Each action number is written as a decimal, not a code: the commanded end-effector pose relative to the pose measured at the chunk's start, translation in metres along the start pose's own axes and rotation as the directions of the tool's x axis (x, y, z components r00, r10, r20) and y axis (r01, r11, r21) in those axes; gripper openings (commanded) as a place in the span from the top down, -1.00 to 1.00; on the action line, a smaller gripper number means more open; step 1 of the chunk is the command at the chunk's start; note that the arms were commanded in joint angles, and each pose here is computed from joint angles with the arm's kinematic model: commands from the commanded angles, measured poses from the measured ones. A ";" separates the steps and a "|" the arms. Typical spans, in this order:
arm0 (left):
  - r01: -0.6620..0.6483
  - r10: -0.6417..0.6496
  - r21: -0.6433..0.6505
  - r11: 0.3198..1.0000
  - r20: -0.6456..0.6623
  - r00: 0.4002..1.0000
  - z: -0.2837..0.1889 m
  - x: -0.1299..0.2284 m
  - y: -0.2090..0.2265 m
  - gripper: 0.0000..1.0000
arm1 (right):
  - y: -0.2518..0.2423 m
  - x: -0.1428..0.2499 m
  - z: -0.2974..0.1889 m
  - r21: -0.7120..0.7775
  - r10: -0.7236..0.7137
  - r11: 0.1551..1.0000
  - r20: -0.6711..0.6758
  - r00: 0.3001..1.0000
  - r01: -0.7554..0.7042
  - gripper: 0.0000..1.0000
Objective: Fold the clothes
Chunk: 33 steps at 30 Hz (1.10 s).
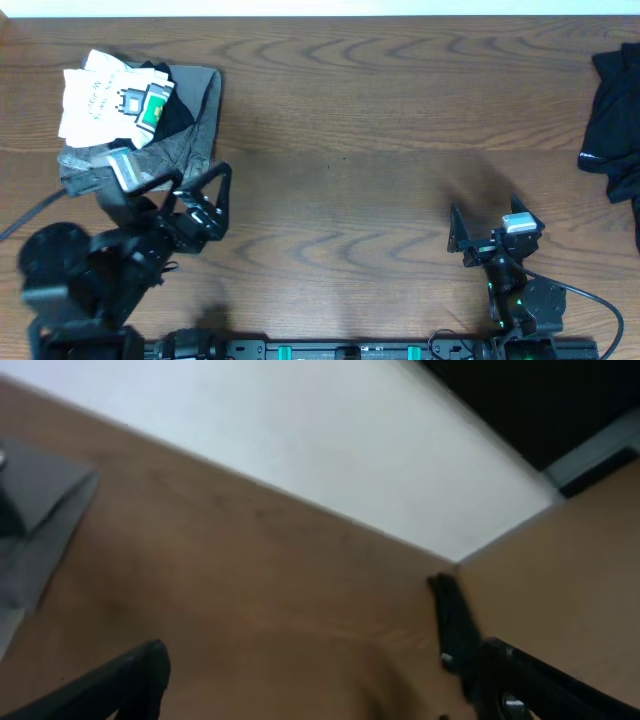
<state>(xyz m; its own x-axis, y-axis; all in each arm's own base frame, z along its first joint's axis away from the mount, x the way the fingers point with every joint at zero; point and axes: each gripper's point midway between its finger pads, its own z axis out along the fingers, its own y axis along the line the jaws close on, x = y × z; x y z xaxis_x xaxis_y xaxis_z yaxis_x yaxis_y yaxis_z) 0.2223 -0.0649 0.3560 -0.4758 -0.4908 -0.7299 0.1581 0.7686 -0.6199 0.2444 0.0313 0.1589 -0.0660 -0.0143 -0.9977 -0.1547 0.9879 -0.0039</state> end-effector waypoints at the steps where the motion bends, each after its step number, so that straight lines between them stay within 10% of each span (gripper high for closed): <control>1: 0.008 -0.009 -0.055 0.998 -0.011 1.000 0.009 0.021 0.026 -0.96 | 0.001 0.001 0.000 0.001 0.013 1.000 0.000 1.000 -0.013 -0.98; 33: -0.022 0.134 -0.261 0.965 0.419 0.898 0.046 0.081 0.173 -0.96 | 0.001 0.001 0.000 0.001 0.013 1.000 0.000 1.000 -0.013 -0.98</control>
<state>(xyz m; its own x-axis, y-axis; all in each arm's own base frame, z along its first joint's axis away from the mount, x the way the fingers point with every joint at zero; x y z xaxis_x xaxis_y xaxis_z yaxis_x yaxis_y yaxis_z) 0.2511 -0.0002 0.1764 -0.0830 -0.5163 -0.8524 -0.0193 0.8560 -0.5166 0.2445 0.0309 0.1589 -0.0660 -0.0143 -0.9977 -0.1525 0.9883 -0.0041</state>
